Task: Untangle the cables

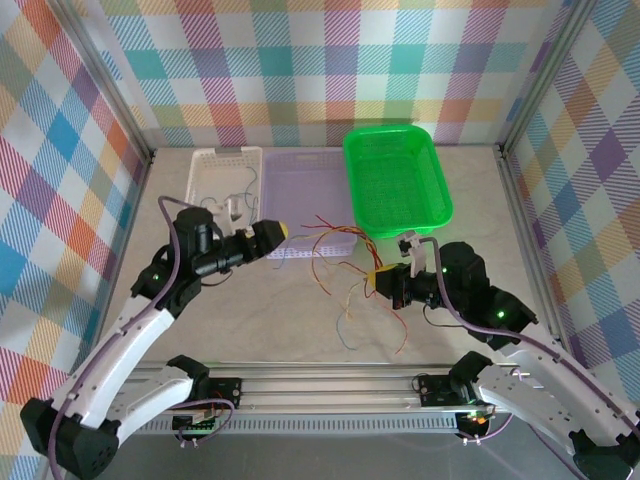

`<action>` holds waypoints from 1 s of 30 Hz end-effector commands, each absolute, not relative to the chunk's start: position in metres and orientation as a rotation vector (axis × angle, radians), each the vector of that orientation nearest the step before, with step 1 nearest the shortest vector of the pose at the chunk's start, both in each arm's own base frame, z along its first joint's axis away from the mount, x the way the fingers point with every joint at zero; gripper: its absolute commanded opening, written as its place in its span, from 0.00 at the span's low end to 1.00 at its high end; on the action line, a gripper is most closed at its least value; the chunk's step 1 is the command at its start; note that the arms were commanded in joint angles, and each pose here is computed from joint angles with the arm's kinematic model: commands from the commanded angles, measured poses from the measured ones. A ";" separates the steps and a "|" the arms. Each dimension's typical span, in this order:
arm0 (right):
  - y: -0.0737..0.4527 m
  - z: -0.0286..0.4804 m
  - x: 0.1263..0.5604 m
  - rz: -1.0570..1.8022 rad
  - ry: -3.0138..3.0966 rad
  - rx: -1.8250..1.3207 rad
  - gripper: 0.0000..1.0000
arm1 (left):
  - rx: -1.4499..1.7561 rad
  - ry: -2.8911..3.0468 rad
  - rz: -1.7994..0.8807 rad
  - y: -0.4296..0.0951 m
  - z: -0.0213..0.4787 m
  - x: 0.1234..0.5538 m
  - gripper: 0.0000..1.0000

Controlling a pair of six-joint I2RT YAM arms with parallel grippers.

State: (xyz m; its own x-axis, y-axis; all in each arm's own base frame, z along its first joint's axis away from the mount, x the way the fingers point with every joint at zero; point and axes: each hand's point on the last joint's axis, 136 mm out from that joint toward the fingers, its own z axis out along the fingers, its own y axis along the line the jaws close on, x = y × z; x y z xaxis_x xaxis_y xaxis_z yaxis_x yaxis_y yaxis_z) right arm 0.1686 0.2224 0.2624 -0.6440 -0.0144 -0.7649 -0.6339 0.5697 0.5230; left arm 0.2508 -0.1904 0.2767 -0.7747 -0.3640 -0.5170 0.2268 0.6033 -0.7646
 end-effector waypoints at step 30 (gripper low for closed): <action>0.250 0.298 0.141 1.382 1.959 -0.651 0.00 | -0.087 2.151 -1.099 -0.186 0.234 0.247 0.50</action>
